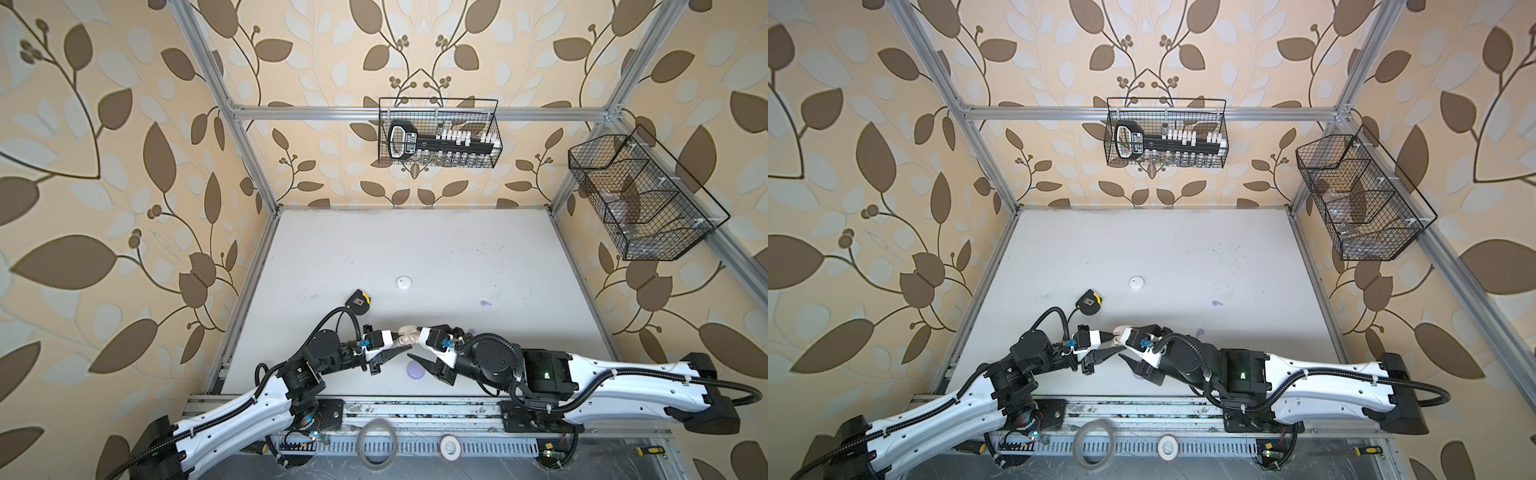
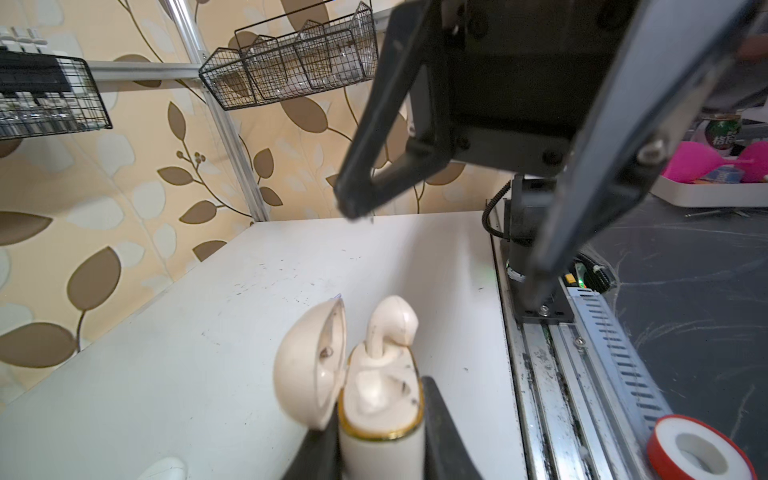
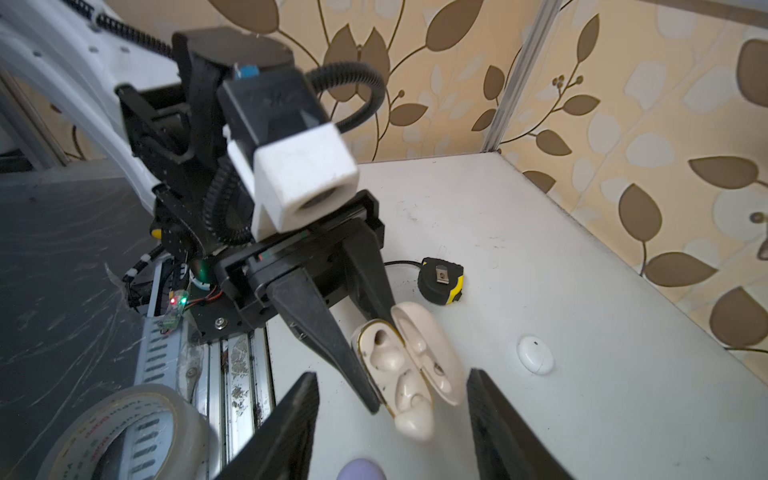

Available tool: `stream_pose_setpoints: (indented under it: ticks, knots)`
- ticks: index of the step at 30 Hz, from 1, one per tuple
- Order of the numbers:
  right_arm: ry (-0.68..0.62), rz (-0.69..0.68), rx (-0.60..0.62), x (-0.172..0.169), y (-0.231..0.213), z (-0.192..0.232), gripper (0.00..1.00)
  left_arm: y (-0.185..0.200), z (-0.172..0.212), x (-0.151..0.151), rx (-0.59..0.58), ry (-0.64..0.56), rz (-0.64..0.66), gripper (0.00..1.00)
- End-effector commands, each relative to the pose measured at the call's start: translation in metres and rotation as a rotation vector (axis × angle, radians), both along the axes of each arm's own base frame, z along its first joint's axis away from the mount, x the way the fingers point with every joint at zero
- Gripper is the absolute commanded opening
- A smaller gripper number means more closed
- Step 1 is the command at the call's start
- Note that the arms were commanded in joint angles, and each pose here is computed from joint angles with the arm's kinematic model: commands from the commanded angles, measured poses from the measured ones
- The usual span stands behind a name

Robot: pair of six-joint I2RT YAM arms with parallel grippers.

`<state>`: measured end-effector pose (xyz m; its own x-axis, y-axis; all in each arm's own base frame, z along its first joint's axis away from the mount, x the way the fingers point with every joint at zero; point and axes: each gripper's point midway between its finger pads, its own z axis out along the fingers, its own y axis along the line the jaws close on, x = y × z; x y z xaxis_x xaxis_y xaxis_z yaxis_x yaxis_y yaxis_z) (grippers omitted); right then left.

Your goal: Insert the wireless bluetooth earbuds into the charging case

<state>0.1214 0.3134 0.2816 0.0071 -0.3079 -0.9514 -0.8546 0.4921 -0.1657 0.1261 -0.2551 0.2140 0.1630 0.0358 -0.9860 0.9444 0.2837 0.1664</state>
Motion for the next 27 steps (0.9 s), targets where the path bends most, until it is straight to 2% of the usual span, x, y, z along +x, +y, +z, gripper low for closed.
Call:
stream_pose_setpoints:
  ticks: [1,8,14,23,27]
  knots:
    - [-0.002,-0.042,0.019,0.002,-0.016,0.014,0.57,0.004,0.028,-0.004,-0.113,-0.03,-0.002,0.0]
    - [-0.053,0.058,0.039,-0.012,-0.015,0.0,0.44,-0.001,0.035,-0.023,-0.127,-0.048,-0.117,0.0]
    - [-0.07,0.093,-0.016,-0.014,-0.006,-0.011,0.35,-0.004,0.037,-0.034,-0.125,-0.058,-0.187,0.0]
    - [-0.072,0.118,-0.036,-0.018,-0.004,-0.017,0.32,-0.004,0.037,-0.036,-0.125,-0.06,-0.197,0.0]
    - [-0.073,0.152,-0.022,-0.024,-0.006,-0.016,0.36,-0.004,0.038,-0.036,-0.126,-0.06,-0.199,0.0]
